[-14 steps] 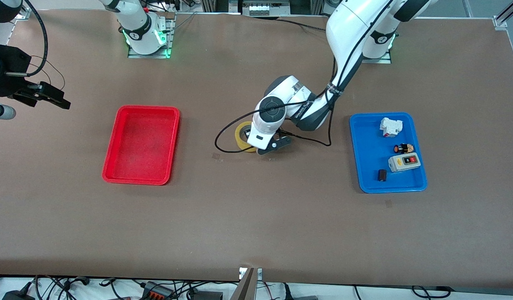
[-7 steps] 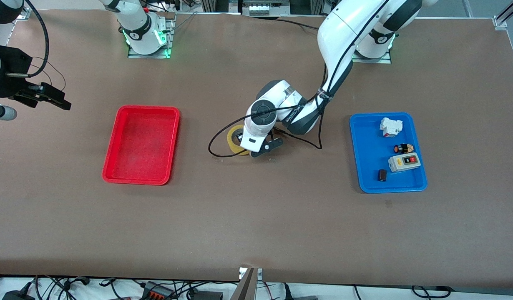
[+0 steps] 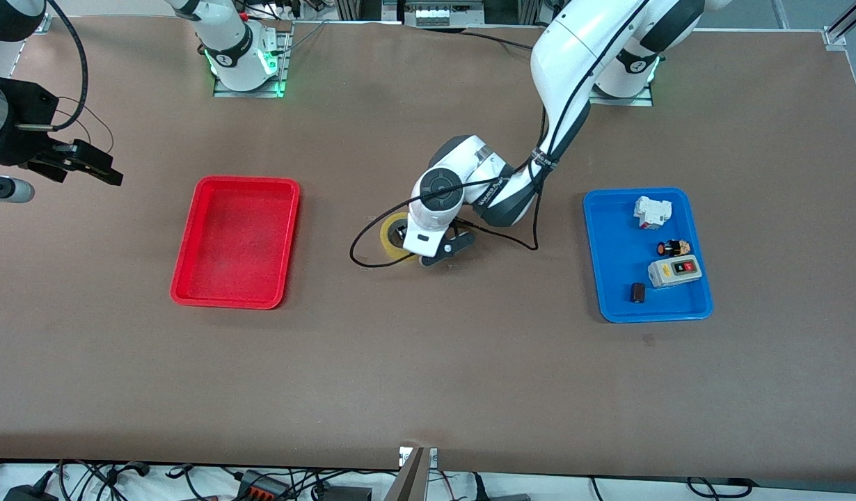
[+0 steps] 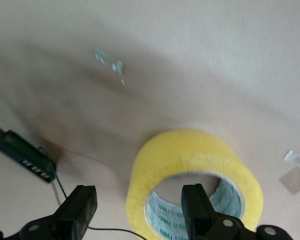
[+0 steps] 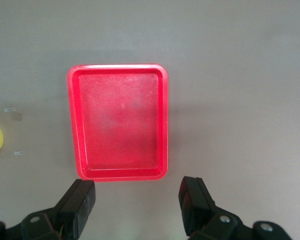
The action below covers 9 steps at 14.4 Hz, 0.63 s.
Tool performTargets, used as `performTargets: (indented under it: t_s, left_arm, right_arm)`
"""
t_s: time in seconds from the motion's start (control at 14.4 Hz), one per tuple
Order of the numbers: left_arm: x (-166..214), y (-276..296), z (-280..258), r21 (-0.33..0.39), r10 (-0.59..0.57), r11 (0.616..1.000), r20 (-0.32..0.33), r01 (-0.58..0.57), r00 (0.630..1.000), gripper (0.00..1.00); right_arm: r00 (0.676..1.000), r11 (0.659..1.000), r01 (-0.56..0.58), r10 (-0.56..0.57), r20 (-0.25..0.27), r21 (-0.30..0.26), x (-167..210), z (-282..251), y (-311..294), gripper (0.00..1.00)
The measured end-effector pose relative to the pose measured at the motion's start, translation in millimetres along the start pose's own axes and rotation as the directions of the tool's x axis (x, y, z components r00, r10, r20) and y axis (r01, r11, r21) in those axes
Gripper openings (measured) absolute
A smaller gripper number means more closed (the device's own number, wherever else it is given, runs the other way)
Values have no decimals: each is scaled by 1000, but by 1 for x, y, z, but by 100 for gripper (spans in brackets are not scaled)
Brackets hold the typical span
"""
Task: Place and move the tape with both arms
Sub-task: 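Carry the tape roll to the table middle with the left gripper, then release the tape on the table while the right gripper reaches toward it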
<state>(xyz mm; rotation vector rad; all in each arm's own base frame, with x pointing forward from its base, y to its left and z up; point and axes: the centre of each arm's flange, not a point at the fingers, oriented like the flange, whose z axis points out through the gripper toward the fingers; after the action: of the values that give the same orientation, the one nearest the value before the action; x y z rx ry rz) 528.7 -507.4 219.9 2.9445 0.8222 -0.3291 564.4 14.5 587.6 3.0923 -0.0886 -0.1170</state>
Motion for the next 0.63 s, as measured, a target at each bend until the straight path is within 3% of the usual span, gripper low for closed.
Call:
performTargets:
  t_s: [0.14,0.42,0.63]
  left_arm:
    - [18,-9,-32,40,-11,999,-32,12,999,100]
    - [69,-54,-145,83,-59,995,-64,64,996,100]
    - [109,-105,-211,124,-47,991,-48,52,998,100]
  right_arm:
    - [999,999,44,-44,-6,-1,1,2,-26,98]
    - [990,990,142,-142,0,-5,5,24,-96,98]
    - [992,993,118,-119,28,30,10,57,-153,98]
